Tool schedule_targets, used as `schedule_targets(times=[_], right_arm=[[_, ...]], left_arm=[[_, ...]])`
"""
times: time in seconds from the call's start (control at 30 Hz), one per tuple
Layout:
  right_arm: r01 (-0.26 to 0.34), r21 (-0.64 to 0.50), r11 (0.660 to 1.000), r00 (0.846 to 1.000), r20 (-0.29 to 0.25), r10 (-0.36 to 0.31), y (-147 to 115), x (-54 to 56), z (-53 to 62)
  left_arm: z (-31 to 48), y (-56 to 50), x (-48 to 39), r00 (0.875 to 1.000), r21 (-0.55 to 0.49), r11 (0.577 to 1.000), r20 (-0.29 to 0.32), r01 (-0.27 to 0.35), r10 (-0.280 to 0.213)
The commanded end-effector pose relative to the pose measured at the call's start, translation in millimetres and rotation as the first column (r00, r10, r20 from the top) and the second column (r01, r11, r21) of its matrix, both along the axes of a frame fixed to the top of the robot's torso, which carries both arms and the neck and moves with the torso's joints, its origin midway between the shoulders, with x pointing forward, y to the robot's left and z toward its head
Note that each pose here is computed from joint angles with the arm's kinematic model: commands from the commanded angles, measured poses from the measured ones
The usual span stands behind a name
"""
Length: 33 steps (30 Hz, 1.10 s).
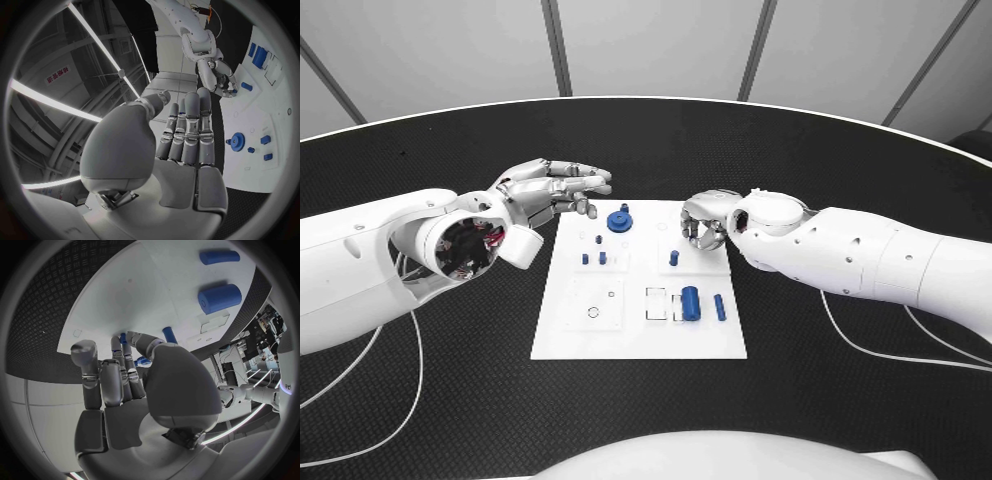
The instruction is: Assemble the parts on the task board
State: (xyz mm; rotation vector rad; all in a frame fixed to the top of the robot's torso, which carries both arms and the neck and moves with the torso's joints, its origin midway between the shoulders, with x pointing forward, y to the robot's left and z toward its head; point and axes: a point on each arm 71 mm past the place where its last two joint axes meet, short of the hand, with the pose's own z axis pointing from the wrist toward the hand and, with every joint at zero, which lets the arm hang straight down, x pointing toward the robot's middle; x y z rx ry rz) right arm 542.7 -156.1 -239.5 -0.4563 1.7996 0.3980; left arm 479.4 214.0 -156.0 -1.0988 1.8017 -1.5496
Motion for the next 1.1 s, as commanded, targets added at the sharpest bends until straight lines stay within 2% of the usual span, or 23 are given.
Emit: schedule_targets(times=[0.03,0.33,0.87,1.1], right_arm=[[0.005,-0.004,1.000,1.000,0.005,-0.005,-0.7,-0.1,-0.3],[0.006,0.004,1.000,1.000,0.025,-0.006,-2.0,-0.9,1.1],[-0.001,0.061,0.998,0.995,0.097,-0.004,-4.2,-3.9,8.2],[0.000,0.067,0.998,0.995,0.102,-0.006,-8.7,-6.9,9.6]], left_arm=[[0.1,0.4,-0.2,1.000,0.000,1.000,0.000,-0.001,0.001],[0.1,0.6,-0.5,1.000,0.001,1.000,-0.001,-0.002,0.002],[0.2,1.6,-0.9,1.000,0.001,1.000,-0.001,-0.003,0.003],[0.1,2.5,-0.9,1.000,0.002,1.000,-0.002,-0.005,0.005]])
